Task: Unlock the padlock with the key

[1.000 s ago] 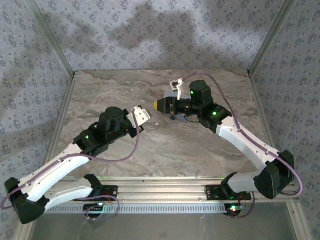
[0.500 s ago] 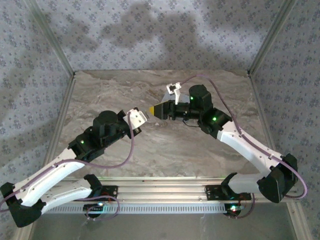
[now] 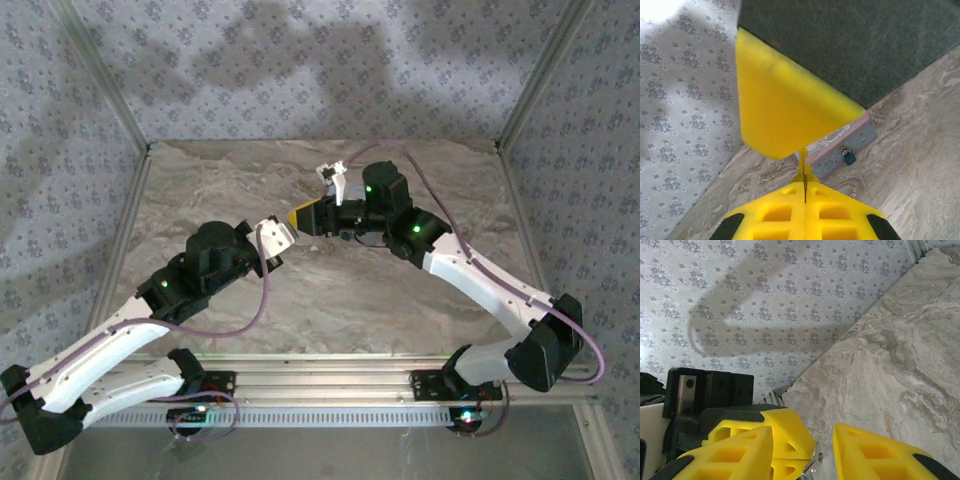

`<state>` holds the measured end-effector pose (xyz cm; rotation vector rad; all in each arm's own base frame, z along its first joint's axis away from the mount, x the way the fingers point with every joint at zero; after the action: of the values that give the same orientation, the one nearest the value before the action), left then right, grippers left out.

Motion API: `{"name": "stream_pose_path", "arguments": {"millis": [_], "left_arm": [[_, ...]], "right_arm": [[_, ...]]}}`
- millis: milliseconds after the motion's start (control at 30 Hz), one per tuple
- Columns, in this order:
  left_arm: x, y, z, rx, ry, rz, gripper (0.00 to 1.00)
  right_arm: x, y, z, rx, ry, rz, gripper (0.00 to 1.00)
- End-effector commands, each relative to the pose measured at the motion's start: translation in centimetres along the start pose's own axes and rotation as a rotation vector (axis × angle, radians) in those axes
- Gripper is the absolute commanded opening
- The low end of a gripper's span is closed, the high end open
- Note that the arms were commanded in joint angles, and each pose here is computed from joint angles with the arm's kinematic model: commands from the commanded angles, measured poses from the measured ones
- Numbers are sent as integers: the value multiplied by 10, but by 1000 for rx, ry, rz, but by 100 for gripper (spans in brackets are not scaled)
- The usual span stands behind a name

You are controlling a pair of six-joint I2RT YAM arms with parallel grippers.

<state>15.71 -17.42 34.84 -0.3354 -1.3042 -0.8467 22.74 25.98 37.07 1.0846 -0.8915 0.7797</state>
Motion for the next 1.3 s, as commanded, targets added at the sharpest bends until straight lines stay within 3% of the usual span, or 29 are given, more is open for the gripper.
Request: {"name": "stream_pose_path", "arguments": {"millis": [0,267,600,800,900,1067,1133,1267], "left_arm": [[9,0,7,-12,-42,-9,0],[9,1,7,-1,-48,4,0],[9,0,9,-6,-54,23,0],[7,-2,6,-26,-50,8,0],[1,-3,3,-19,-55,-3,35],[-11,-3,9,-10,-65,2,70],[-19,-4,11,-22,-69,-1,74],[-28,-8,12,-62,-102,-3,74]], "right_arm": [[4,5,-2,17,17,24,37],[-3,6,-4,21,41,47,32],[-4,4,-1,-22,66,34,0],[-3,0,4,-104,69,-29,0],[-3,-4,12,-154,58,-65,0],[-3,-13,28,-166,9,-103,0],[-4,-14,33,-174,8,-109,0],[-5,-16,39,-196,15,-139,0]]}}
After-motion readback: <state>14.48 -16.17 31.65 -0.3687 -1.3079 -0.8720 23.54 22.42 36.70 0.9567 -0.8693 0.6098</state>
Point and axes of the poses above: each hand's point on the last joint's axis, 136 mm out from that joint toward the fingers, its own z axis back along the fingers, its own y axis along the line the jaws close on, x = y × z, the point moved 10 cm from there along z, back along the fingers, and after that the axes turned 14 degrees about z, right-handed, at the moved point
